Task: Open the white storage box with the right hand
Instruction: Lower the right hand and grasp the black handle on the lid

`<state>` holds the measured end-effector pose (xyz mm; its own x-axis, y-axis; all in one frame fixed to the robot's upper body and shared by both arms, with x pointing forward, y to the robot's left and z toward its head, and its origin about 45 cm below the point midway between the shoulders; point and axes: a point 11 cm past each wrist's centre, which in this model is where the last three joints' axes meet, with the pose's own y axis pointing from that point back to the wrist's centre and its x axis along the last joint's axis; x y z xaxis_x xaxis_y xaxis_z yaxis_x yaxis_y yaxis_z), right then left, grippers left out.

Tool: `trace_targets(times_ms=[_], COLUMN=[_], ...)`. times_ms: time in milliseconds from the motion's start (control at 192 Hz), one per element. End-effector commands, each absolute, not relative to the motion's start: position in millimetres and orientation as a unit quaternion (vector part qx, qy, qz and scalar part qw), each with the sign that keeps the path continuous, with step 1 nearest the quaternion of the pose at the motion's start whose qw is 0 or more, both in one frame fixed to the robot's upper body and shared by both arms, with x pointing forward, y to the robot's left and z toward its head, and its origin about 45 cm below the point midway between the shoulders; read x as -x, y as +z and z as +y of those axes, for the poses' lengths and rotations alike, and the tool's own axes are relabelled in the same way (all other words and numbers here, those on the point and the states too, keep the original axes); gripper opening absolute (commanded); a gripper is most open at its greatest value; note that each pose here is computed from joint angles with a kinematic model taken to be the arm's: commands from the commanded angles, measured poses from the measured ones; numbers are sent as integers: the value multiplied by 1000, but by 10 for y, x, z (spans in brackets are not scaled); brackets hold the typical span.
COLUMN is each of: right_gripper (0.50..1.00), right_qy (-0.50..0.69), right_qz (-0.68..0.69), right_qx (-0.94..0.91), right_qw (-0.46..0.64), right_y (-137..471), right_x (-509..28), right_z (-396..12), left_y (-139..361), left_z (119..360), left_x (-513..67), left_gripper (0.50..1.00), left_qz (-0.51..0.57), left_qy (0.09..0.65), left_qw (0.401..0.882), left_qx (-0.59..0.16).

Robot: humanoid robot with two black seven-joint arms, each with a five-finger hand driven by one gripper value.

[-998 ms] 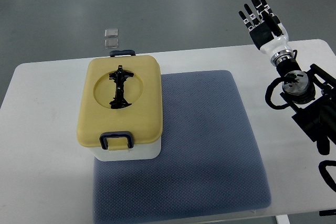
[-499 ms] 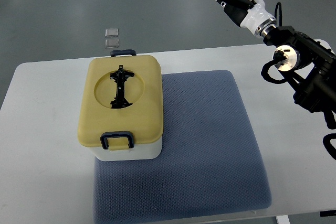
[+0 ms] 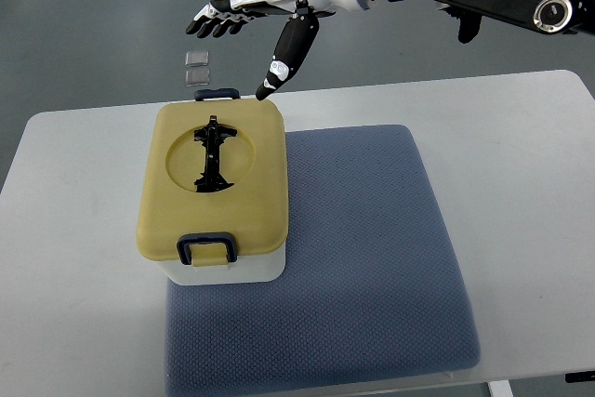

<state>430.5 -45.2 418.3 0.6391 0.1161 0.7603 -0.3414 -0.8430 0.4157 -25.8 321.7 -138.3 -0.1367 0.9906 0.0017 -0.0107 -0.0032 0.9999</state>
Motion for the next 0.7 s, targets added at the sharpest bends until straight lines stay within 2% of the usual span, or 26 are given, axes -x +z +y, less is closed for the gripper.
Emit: trace_targets(times_ms=[0,104,302,395,697], right_gripper=[901,899,883,825,809], right_qy=[487,539,555,554,565], right_qz=[-19,-5,-7,-6,-1], right_qx=[-824,-790,-784,-786,-779], right_qw=[290,292,279,274,271], right_y=[4142,4093,3996,3870,3571], right_x=[-4197,-4172,-4147,-4131,-4127], right_z=[-270,-145,-47,-18,22], left_y=[-1383,-1383,-1383,-1383,-1382], left_z=[3221,3221,3221,3221,3221], left_x=[256,264,265,265,293], left_gripper=[1000,1000,1000,1000,1000], left_qz=[529,530,530,530,531], left_qy=[537,537,537,537,536], left_qw=[466,465,466,466,464], left_qx=[-462,-462,-463,-463,-464])
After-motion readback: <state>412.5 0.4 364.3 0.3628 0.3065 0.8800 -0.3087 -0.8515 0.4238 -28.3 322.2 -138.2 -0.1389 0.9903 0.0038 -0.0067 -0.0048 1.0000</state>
